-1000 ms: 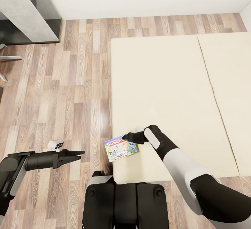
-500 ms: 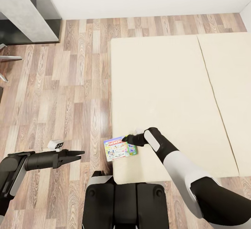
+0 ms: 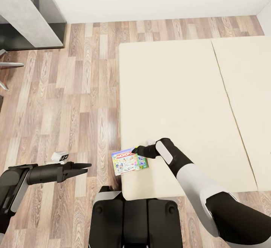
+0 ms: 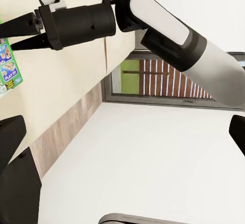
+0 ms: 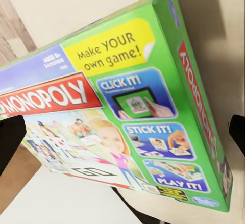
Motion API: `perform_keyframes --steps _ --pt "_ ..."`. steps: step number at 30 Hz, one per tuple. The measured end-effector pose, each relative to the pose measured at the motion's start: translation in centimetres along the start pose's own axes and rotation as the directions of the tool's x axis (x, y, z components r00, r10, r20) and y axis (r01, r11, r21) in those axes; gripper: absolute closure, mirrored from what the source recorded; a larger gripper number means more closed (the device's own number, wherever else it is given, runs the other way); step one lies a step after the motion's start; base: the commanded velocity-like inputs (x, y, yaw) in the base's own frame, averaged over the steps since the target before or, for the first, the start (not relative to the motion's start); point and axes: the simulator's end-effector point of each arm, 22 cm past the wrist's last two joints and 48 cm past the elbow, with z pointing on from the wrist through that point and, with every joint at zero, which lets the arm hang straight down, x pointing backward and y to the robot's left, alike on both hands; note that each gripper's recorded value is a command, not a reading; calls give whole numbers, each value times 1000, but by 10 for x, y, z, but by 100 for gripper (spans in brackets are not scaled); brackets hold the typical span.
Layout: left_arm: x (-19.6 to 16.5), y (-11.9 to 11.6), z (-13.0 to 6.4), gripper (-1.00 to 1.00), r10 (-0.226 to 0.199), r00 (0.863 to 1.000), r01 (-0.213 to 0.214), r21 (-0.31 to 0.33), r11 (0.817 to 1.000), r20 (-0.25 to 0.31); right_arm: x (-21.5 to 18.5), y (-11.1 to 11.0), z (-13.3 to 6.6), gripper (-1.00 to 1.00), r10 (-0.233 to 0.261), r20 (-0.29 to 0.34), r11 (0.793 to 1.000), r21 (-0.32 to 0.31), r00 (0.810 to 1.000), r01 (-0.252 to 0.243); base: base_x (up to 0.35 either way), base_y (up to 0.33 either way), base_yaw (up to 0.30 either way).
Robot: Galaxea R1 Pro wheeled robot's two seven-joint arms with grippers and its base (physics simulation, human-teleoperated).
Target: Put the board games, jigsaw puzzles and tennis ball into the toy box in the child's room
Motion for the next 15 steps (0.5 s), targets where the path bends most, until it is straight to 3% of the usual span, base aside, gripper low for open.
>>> perform_keyframes --steps 15 --pt "-5 -10 -2 -100 23 1000 -23 2 1000 5 -8 8 -11 -100 -11 23 1000 -4 1000 11 0 0 -74"
